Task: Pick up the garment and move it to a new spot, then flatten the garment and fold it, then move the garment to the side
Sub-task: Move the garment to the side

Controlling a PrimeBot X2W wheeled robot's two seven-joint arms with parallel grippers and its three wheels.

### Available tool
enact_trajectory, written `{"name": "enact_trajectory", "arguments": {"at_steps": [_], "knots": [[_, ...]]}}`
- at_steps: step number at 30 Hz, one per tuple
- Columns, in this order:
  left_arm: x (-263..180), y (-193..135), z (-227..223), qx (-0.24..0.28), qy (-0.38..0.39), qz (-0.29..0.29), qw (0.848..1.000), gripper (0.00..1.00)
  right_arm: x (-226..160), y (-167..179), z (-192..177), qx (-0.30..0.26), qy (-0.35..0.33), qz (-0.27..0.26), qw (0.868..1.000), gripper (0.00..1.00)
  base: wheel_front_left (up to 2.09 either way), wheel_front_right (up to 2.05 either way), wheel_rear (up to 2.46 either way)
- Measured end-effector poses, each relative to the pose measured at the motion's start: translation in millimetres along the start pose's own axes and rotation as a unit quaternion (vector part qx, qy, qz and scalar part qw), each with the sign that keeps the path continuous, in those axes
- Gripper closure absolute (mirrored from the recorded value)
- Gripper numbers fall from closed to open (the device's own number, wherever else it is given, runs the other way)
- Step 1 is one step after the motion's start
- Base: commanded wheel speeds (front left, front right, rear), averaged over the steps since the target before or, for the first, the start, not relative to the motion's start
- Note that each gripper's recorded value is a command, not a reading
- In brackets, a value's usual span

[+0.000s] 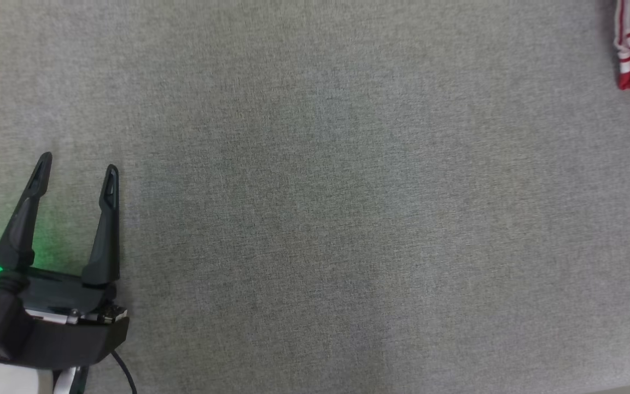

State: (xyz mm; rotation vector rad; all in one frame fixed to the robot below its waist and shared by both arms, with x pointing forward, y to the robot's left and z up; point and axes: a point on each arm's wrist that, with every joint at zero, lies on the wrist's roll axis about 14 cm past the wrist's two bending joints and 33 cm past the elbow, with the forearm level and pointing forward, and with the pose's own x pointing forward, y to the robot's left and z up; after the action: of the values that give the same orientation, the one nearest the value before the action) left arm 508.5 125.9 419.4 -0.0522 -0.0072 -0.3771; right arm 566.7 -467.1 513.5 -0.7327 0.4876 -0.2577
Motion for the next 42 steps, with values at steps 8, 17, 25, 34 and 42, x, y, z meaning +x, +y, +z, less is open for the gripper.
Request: {"name": "enact_trajectory", "arguments": {"at_steps": [8,17,25,34,42], "knots": [[-18.1,6.6,12.0,-0.006,0.004,0.035,0.999,0.0,-24.0,-15.9,36.3,0.035,-0.071,-0.017,0.997,0.0,0.0,0.0,0.0],[-60.9,17.4,35.6,-0.005,0.004,0.087,0.996,0.0,-74.3,-8.2,88.5,0.11,-0.187,0.003,0.976,0.0,0.0,0.0,0.0],[-105.6,27.7,61.1,0.005,-0.008,0.132,0.991,0.0,-123.4,25.1,114.0,0.176,-0.261,0.043,0.948,0.0,0.0,0.0,0.0],[-134.1,22.8,90.3,0.008,-0.043,0.151,0.988,0.0,-175.0,53.2,112.3,0.249,-0.312,0.062,0.915,0.0,0.0,0.0,0.0],[-157.6,21.6,103.3,0.012,-0.059,0.164,0.985,0.0,-217.7,95.0,91.4,0.31,-0.319,0.087,0.891,0.0,0.0,0.0,0.0]]}}
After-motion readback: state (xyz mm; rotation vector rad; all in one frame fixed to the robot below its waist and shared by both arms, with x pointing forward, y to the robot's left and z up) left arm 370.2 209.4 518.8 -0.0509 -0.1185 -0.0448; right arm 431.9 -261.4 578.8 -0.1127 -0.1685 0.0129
